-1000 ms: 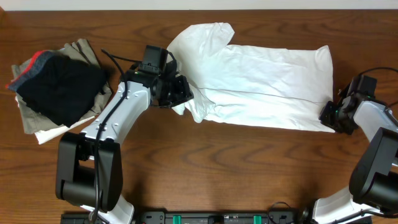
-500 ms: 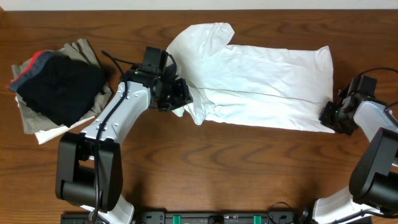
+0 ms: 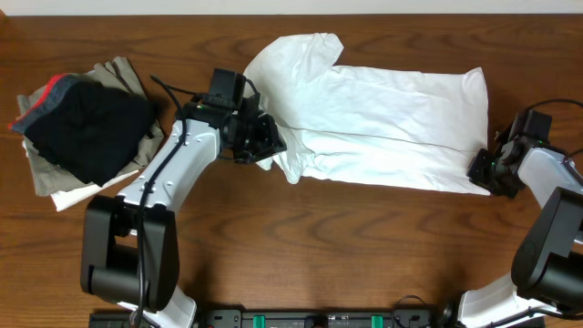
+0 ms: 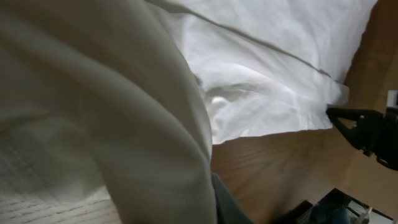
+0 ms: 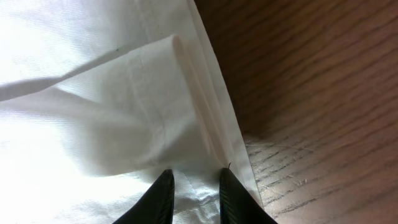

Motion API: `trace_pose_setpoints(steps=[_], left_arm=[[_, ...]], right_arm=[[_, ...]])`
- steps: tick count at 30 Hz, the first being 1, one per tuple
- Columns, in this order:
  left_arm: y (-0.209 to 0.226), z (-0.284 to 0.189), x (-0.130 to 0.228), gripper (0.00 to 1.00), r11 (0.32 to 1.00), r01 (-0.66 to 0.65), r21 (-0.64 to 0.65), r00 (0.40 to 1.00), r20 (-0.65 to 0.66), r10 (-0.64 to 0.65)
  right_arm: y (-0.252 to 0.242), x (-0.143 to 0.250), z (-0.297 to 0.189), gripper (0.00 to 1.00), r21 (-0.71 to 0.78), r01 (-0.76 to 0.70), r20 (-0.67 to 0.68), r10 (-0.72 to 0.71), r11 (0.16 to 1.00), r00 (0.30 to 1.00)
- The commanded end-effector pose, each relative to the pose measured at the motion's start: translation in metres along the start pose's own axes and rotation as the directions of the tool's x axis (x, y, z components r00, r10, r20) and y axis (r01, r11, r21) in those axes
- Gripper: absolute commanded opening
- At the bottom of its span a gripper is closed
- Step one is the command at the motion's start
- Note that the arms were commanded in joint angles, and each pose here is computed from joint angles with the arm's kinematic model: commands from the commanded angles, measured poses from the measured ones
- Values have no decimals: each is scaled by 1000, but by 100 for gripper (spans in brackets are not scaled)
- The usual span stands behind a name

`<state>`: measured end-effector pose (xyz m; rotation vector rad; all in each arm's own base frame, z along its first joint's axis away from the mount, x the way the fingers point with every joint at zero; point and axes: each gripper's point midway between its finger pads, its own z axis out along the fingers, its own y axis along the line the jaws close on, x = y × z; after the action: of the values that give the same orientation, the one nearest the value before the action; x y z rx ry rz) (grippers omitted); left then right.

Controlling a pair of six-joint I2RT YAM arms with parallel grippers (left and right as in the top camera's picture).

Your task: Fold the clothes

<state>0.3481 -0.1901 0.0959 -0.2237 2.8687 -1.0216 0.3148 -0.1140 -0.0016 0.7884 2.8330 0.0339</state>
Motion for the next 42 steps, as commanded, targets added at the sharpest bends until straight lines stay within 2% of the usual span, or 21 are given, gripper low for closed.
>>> trace_pose_setpoints(steps=[1, 20, 24, 27, 31, 35, 36, 37, 39, 42], left_arm=[[-19, -14, -2, 11, 998, -27, 50, 999, 22, 26], [-17, -15, 3, 12, 999, -14, 41, 1000, 7, 14], [-18, -15, -4, 6, 999, -30, 40, 999, 34, 28], [-16, -16, -20, 6, 1000, -6, 15, 994, 106, 4], [-32, -24, -58, 6, 997, -74, 38, 961, 270, 61], [-61, -44, -105, 6, 982, -175, 68, 864, 489, 120], [-65, -48, -112, 7, 981, -183, 65, 842, 526, 122], [-70, -52, -118, 12, 979, -195, 58, 817, 563, 130], [-78, -53, -120, 31, 975, -216, 57, 799, 584, 143], [-73, -42, -108, 34, 980, -194, 44, 833, 536, 141]], right_arm=[[0, 11, 3, 23, -8, 3, -33, -3, 1000, 999], [-1, 12, 3, 24, -7, 2, -38, -2, 1000, 999], [-1, 12, 3, 24, -8, 2, -38, -2, 1000, 999], [-1, 12, 3, 23, -8, 2, -37, -2, 1000, 999], [-1, 12, 3, 23, -7, 2, -38, -2, 1000, 999], [-1, 12, 3, 23, -7, 2, -38, -2, 1000, 999], [-1, 12, 3, 23, -7, 2, -38, -2, 1000, 999], [-1, 12, 3, 23, -7, 2, -38, -2, 1000, 999], [-1, 12, 3, 24, -7, 2, -39, -2, 1000, 999], [-1, 13, 3, 24, -7, 1, -39, -2, 1000, 999]])
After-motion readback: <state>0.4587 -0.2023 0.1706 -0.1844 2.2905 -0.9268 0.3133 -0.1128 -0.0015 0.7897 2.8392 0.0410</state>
